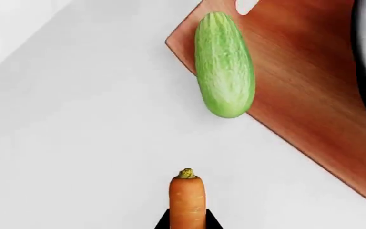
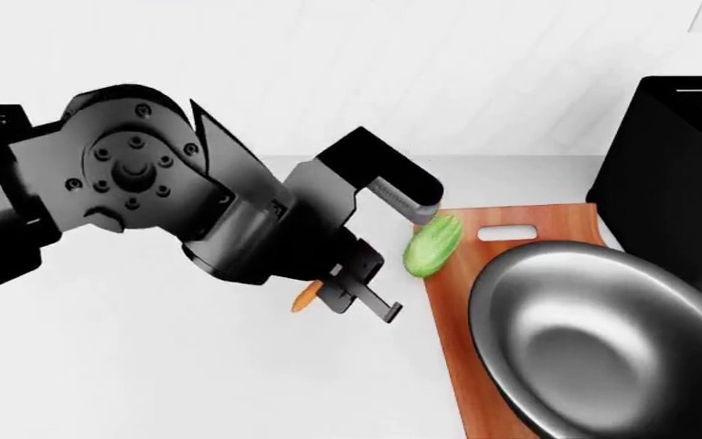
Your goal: Place the two vegetables and bowl onto the tray for setting up a vegetable dip station.
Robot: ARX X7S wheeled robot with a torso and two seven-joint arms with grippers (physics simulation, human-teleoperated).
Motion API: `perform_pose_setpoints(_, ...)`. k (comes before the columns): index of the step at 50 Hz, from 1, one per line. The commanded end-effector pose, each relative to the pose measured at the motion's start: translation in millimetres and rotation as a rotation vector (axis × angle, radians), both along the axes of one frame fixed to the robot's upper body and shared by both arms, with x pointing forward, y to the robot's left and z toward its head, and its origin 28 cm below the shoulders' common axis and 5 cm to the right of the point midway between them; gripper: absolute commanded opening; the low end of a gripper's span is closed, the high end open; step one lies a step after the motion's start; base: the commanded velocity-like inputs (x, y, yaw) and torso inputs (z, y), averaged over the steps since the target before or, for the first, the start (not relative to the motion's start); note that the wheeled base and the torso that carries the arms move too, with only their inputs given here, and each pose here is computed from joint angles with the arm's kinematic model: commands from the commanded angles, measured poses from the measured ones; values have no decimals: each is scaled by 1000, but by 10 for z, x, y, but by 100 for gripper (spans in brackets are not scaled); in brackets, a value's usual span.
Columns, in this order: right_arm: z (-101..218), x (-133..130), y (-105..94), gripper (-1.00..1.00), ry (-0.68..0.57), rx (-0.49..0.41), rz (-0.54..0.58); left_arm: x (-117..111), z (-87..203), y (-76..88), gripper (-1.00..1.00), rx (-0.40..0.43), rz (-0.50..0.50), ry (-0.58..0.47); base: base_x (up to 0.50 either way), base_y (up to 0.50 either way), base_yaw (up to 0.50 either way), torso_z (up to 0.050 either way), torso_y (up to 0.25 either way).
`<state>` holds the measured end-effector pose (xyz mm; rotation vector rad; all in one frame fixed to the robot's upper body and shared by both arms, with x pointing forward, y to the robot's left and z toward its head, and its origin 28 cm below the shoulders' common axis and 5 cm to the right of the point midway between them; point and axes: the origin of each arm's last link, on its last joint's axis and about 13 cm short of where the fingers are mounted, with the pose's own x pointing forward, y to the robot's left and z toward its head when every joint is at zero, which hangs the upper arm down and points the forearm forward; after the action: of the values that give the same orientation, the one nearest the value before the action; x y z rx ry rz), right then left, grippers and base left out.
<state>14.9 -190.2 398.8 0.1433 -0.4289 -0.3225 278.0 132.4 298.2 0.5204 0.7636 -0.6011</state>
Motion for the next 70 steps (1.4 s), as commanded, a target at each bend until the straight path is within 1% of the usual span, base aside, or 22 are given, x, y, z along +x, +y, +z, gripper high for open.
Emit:
perform_pose_setpoints(1,6,-30,-8,100,-5,9,-7,-46,418,-119,-100,-3,-81,-139,0,0,0,0,0)
perform_pose_setpoints(5,7,-30,-7,100,-6,12,-8,3,525,-181,-100,2,-70,-197,0,0,0,0,0)
perform_pose_setpoints(8,3,-15,3,100,-7,8,-3,52,541,-298,-100,1,-124,-210,0,0,0,0,0)
perform_pose_setpoints(9,-2,-6,9,100,-4,6,-3,53,542,-334,-100,1,-169,-197,0,0,0,0,0)
perform_pose_setpoints(10,-5,-1,14,100,0,7,-2,58,547,-386,-100,-28,-172,-205,0,0,0,0,0)
perform_pose_setpoints(12,-3,-16,7,100,3,10,-6,84,517,-444,-100,-15,-215,-197,0,0,0,0,0)
perform_pose_setpoints(22,13,-53,-26,100,-1,14,-14,246,442,-644,-100,-55,-297,-208,0,0,0,0,0)
perform_pose_setpoints(25,13,-52,-26,100,1,15,-12,363,426,-700,-100,-72,-320,-227,0,0,0,0,0)
perform_pose_setpoints(32,29,-39,-51,100,9,22,-23,521,452,-699,-100,-129,-330,-263,0,0,0,0,0)
perform_pose_setpoints(34,37,-46,-65,100,8,24,-23,546,381,-699,-100,-119,-354,-260,0,0,0,0,0)
perform_pose_setpoints(37,44,-43,-77,100,9,27,-28,603,350,-678,-100,-126,-349,-269,0,0,0,0,0)
perform_pose_setpoints(47,27,9,-34,100,22,30,-24,598,140,-733,-100,-142,-409,-242,0,0,0,0,0)
perform_pose_setpoints(51,28,7,-32,100,23,34,-24,574,139,-768,-100,-162,-430,-256,0,0,0,0,0)
perform_pose_setpoints(52,29,9,-32,100,23,36,-25,561,134,-778,-100,-159,-458,-248,0,0,0,0,0)
perform_pose_setpoints(53,39,185,-77,100,32,-35,-9,536,130,-803,-100,-164,-460,-265,0,0,0,0,0)
perform_pose_setpoints(54,-62,308,5,100,-26,-139,105,521,124,-817,-100,-161,-472,-277,0,0,0,0,0)
perform_pose_setpoints(55,-96,323,-21,100,-32,-116,113,479,117,-852,-100,-171,-493,-283,0,0,0,0,0)
perform_pose_setpoints(56,-178,236,-42,100,60,-94,109,467,123,-861,-100,-169,-491,-295,0,0,0,0,0)
perform_pose_setpoints(59,-279,206,-131,100,72,-18,75,421,135,-902,-100,-179,-531,-317,0,0,0,0,0)
perform_pose_setpoints(62,-349,128,-202,100,83,41,1,368,159,-935,-100,-188,-548,-331,0,0,0,0,0)
perform_pose_setpoints(63,-346,58,-213,100,32,50,-20,352,161,-949,-100,-175,-565,-361,0,0,0,0,0)
perform_pose_setpoints(70,-356,72,-195,100,41,52,-16,329,137,-966,-100,-159,-579,-393,0,0,0,0,0)
